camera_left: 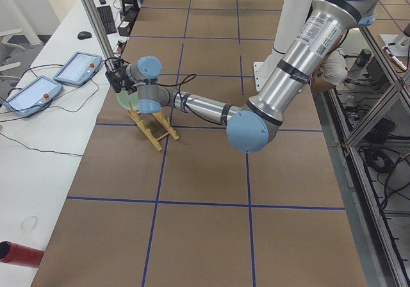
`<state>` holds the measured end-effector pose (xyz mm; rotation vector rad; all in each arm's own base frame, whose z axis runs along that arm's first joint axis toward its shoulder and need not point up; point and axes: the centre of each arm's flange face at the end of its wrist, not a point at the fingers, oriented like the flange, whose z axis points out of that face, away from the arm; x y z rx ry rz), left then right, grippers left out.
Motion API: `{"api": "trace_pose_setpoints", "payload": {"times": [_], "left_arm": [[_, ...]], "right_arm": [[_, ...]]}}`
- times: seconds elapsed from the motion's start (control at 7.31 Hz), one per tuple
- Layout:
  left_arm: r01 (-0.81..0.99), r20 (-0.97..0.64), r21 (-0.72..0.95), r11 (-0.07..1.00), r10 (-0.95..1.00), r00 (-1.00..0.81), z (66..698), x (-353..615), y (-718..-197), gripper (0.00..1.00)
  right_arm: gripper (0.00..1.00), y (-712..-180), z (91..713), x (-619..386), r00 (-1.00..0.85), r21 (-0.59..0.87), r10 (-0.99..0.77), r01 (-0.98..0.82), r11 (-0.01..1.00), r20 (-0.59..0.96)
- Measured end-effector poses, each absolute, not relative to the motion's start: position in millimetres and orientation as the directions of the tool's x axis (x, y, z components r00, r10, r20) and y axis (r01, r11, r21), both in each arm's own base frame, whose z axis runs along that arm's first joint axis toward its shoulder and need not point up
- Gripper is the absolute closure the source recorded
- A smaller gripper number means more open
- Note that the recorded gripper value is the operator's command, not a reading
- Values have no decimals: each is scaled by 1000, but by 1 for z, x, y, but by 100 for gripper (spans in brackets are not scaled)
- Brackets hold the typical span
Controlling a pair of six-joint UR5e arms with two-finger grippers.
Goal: Place plate on table
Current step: 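Move the left gripper toward the top of the green plate in the rack, then close the left gripper on the green plate's upper rim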
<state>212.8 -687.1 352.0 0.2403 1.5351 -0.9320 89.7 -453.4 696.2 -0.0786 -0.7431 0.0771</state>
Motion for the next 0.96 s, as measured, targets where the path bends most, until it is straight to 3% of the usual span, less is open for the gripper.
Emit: {"api": "trace_pose_setpoints", "payload": {"times": [0.27,0.55,0.68,0.82,0.96], "left_arm": [[584,-904,-423,693,-370,-216,350,227,-689,0],[557,-901,-428,712,-382,-204,343,248,-697,10],[551,-901,-428,717,-384,-200,341,257,-698,26],[547,-902,-427,720,-385,-197,338,264,-699,68],[546,-902,-425,722,-384,-196,337,267,-700,100]], "right_arm": [[0,-453,696,90,734,-99,98,-42,994,672],[0,-453,696,90,734,-99,98,-42,994,672],[0,-453,696,90,734,-99,98,-42,994,672],[0,-453,696,90,734,-99,98,-42,994,672],[0,-453,696,90,734,-99,98,-42,994,672]]}}
